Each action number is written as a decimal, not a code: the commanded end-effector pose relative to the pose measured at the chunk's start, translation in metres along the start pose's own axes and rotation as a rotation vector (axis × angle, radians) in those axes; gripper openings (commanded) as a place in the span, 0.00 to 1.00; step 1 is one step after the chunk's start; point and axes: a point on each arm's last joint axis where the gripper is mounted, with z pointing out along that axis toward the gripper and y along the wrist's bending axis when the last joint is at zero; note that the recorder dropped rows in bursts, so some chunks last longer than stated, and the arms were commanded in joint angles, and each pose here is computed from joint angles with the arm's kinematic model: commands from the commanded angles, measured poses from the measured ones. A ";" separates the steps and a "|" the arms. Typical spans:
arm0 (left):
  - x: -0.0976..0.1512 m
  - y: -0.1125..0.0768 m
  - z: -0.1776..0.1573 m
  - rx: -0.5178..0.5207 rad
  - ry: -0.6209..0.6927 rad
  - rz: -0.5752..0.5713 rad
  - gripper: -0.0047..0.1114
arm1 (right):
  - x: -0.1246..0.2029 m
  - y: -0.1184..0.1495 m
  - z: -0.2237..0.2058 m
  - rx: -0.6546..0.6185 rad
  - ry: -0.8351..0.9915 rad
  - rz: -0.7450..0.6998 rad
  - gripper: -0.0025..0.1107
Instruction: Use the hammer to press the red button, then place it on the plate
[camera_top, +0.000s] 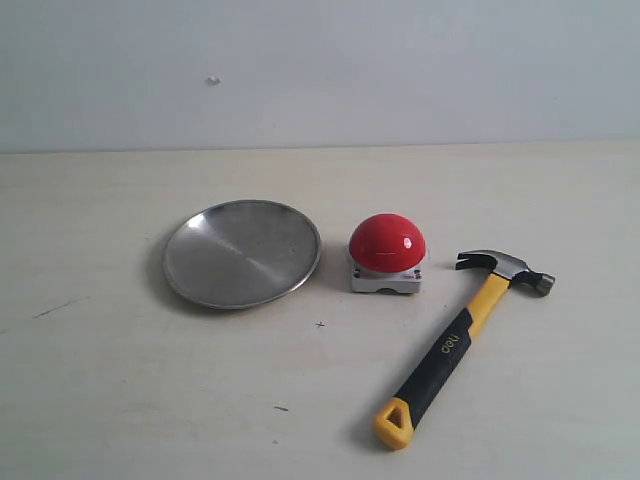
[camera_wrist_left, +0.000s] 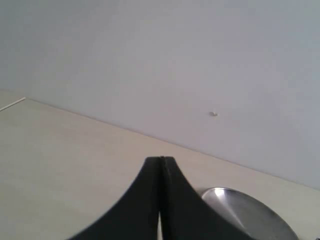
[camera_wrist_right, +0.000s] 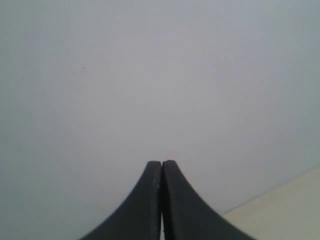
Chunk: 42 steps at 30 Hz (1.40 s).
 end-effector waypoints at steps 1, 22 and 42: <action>0.001 0.000 -0.001 0.002 -0.006 0.000 0.04 | -0.006 -0.003 -0.017 0.058 -0.019 -0.166 0.02; 0.001 0.000 -0.001 0.002 -0.006 0.000 0.04 | 0.011 0.006 -0.067 0.031 0.131 -0.079 0.02; 0.001 0.000 -0.001 0.002 -0.006 0.000 0.04 | 0.011 0.006 -0.067 0.032 0.132 -0.072 0.02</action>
